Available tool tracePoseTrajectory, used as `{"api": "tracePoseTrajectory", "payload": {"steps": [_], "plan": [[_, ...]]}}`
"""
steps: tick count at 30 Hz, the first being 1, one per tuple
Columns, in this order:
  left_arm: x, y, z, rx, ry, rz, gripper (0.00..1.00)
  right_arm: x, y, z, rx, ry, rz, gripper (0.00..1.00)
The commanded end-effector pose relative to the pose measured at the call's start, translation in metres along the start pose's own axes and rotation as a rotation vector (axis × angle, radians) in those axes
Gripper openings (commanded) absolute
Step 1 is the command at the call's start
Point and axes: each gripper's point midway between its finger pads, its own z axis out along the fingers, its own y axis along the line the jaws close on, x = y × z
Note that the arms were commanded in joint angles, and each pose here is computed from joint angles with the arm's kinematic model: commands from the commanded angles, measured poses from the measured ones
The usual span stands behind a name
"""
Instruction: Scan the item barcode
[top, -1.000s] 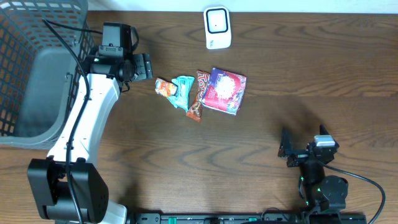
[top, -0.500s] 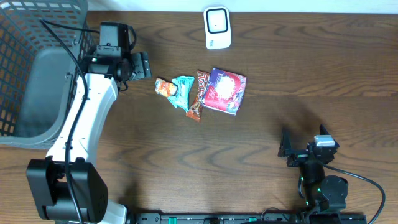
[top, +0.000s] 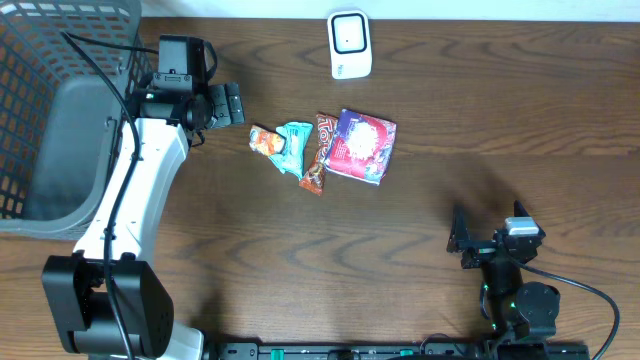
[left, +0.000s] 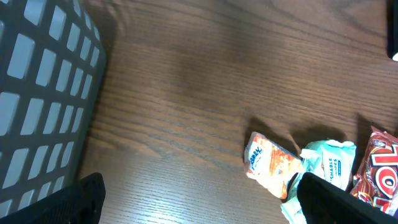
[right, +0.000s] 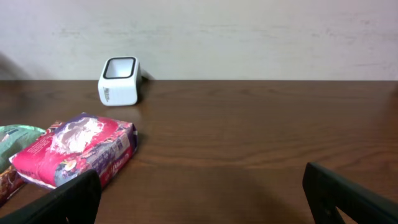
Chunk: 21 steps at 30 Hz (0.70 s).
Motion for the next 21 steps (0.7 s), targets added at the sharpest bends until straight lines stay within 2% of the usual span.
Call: {"api": "tracePoseTrajectory", "payload": {"steps": [1,21], "plan": [[0.0026,0.0034,0.0047,-0.014,0.012,0.007,0.98,-0.0019,-0.0034,-0.0001,0.020,-0.012,0.014,0.99],[0.0027,0.0035,0.0048,-0.014,0.012,0.007,0.98,-0.0081,-0.0047,-0.0003,0.027,-0.037,0.014,0.99]]}}
